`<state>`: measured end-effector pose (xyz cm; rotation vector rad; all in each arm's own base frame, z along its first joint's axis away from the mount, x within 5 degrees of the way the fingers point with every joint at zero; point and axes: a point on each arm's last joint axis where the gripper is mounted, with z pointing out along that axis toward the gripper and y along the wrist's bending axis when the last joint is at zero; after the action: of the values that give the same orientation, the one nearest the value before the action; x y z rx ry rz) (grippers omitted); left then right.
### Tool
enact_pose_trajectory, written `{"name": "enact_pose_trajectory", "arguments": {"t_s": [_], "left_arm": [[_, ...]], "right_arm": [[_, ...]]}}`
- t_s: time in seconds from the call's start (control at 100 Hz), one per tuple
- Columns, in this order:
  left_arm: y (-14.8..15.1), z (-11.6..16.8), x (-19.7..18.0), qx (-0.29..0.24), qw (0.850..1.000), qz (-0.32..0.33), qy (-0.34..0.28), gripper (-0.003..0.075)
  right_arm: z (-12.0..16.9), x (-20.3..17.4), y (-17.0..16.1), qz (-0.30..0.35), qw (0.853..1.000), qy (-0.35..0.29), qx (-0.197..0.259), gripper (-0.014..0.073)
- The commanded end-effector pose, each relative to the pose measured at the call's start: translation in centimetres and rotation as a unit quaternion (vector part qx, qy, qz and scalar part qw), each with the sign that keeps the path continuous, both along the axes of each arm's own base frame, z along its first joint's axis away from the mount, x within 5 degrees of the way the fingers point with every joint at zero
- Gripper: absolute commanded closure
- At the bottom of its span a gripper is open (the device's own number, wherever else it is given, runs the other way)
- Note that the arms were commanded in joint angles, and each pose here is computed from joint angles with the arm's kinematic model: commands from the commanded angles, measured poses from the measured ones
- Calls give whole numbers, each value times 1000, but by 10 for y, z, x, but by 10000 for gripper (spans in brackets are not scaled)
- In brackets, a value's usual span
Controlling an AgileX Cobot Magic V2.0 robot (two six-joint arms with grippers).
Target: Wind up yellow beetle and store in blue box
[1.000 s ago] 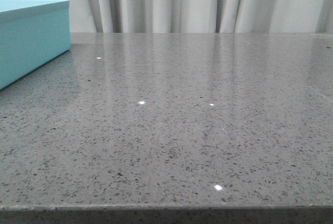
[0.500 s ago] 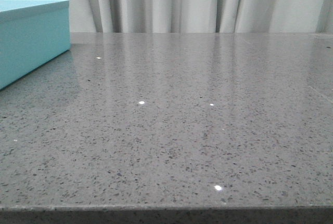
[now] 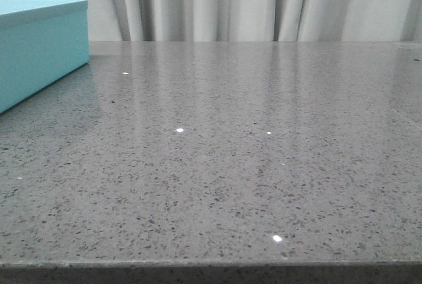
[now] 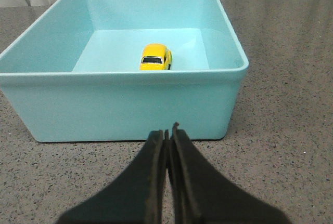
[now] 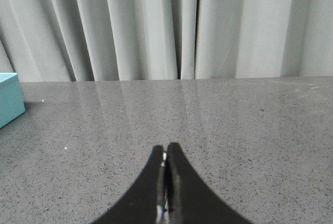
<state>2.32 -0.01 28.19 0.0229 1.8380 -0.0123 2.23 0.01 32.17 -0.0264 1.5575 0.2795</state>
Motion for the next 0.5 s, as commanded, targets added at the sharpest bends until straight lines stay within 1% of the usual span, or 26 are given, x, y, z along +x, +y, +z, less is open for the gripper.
{"name": "enact_pose_trajectory", "arguments": {"t_s": [0.0, 0.39, 0.46, 0.49], "left_arm": [[-1, 14, 1, -8, 999, 0, -45, 741], [0, 13, 1, -2, 999, 2, -46, 741], [-1, 13, 3, -17, 998, 1, -59, 741], [-1, 14, 5, -20, 997, 1, -79, 741]], "right_arm": [[13, -1, 0, 0, 999, -45, -4, 654], [13, -1, 0, 0, 999, -45, -4, 654], [13, -1, 0, 0, 999, -45, -4, 654], [13, -1, 0, 0, 999, -45, -4, 654]]}}
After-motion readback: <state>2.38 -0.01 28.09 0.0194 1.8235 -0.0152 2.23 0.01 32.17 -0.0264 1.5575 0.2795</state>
